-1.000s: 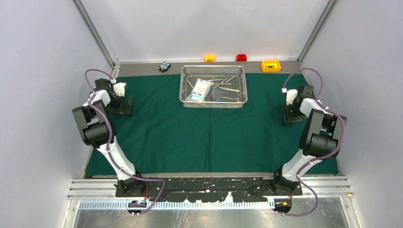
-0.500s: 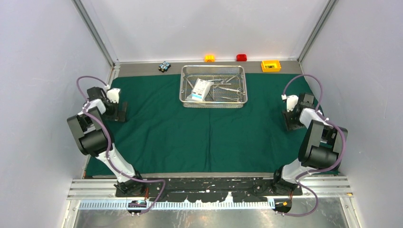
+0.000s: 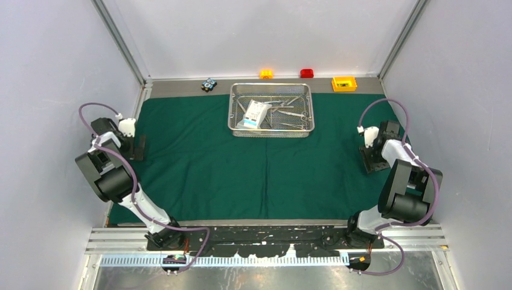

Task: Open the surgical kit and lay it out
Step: Smooth out the surgical kit at the center of the board.

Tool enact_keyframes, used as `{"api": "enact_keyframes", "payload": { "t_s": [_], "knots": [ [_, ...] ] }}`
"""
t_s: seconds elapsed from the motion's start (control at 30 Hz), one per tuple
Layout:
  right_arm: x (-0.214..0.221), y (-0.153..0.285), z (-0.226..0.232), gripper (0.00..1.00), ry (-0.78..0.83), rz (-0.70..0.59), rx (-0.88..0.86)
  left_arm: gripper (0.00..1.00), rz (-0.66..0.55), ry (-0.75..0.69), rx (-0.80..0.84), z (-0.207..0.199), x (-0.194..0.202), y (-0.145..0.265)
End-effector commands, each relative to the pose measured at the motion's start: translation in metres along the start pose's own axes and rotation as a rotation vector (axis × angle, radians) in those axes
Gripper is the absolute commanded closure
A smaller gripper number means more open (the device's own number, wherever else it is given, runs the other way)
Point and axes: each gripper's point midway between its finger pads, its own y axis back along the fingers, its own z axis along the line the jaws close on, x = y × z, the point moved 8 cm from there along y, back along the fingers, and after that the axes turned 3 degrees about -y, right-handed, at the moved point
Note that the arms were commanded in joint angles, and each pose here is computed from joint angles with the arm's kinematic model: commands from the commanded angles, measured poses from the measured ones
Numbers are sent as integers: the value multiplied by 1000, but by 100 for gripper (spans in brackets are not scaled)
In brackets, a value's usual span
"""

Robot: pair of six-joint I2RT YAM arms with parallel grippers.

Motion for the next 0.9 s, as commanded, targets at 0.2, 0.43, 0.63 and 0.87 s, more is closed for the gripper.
{"api": "enact_keyframes", "payload": {
  "t_s": [0.2,0.43,0.63,0.87],
  "knots": [
    [-50,61,-61,50,-120,-178,204,0,59,12,-51,33,10,24],
    [-78,44,-107,55,-108,-149,333,0,-25,90,28,30,-12,36],
    [-88,4,-131,58,-46,-75,359,0,-29,110,47,28,-13,34],
    [-75,-34,-137,59,50,22,393,0,5,81,20,28,-3,30]
  ]
}}
